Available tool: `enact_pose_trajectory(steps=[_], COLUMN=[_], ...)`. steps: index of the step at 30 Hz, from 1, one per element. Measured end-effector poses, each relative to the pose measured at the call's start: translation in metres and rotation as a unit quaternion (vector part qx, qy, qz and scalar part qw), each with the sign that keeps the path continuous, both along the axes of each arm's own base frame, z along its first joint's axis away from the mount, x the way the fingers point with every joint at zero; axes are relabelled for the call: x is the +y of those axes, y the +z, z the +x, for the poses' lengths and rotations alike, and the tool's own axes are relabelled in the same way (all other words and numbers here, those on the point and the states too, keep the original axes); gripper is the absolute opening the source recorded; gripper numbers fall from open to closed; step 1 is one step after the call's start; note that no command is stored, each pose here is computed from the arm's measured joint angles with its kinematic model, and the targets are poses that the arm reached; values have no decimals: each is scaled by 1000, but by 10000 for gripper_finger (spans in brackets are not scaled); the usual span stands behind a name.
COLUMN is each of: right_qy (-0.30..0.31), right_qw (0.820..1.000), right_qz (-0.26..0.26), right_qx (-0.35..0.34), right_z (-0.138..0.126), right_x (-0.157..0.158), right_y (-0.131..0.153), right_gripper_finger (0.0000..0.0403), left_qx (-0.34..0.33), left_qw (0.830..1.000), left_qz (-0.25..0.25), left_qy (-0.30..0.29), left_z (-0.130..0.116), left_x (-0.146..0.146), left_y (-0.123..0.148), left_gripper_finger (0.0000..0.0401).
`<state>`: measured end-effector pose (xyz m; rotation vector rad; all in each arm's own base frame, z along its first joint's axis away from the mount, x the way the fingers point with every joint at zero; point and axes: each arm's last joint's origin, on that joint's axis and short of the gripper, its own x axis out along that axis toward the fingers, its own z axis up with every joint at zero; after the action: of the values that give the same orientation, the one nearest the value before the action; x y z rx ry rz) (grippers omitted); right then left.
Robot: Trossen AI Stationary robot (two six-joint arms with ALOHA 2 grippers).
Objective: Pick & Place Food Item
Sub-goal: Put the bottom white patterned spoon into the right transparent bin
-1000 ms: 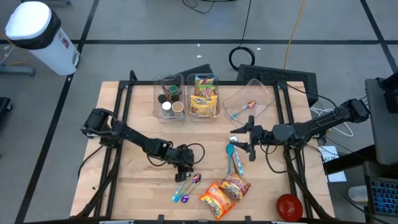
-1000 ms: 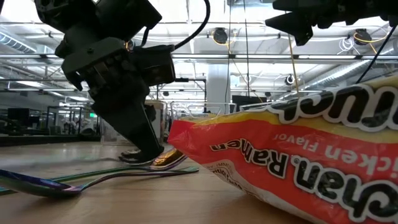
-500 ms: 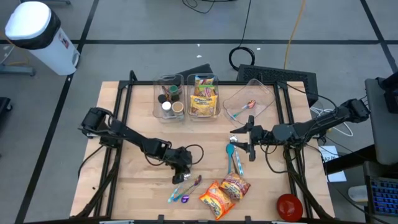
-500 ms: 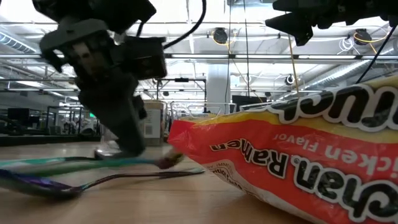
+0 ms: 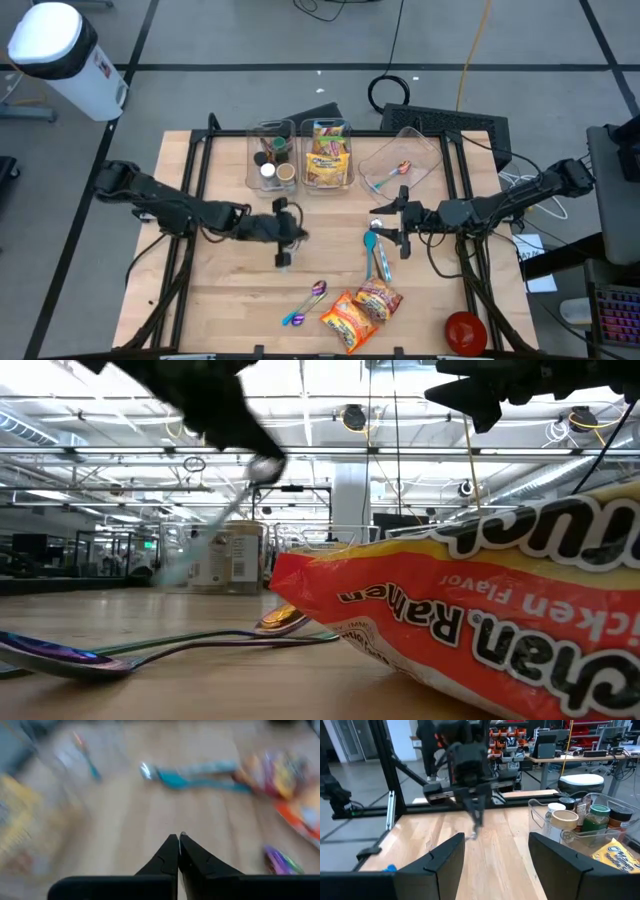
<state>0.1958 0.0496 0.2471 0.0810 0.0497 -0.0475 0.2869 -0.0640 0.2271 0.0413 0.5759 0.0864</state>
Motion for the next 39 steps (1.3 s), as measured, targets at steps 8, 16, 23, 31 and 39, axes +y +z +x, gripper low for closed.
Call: enact_pose_trajectory(steps=[8, 16, 23, 31, 39], right_qy=[-5, -53, 8, 9, 6], right_qw=[1000, 997, 996, 998, 999], right_qz=[1, 28, 72, 51, 43], right_qx=[-31, -39, -51, -34, -33], right_z=[21, 49, 68, 89, 88], right_x=[5, -6, -13, -10, -11], right_y=[-8, -33, -44, -46, -44], right_gripper_finger=[212, 212, 212, 196, 48], left_qx=[-111, -126, -120, -107, -107], left_qw=[990, 981, 980, 984, 985], left_qz=[82, 132, 140, 130, 126], left_qy=[-19, -57, -68, -54, -58], left_z=[24, 52, 66, 69, 68], left_x=[19, 20, 20, 27, 26], left_y=[33, 51, 47, 41, 41], left_gripper_finger=[3, 4, 4, 7, 11])
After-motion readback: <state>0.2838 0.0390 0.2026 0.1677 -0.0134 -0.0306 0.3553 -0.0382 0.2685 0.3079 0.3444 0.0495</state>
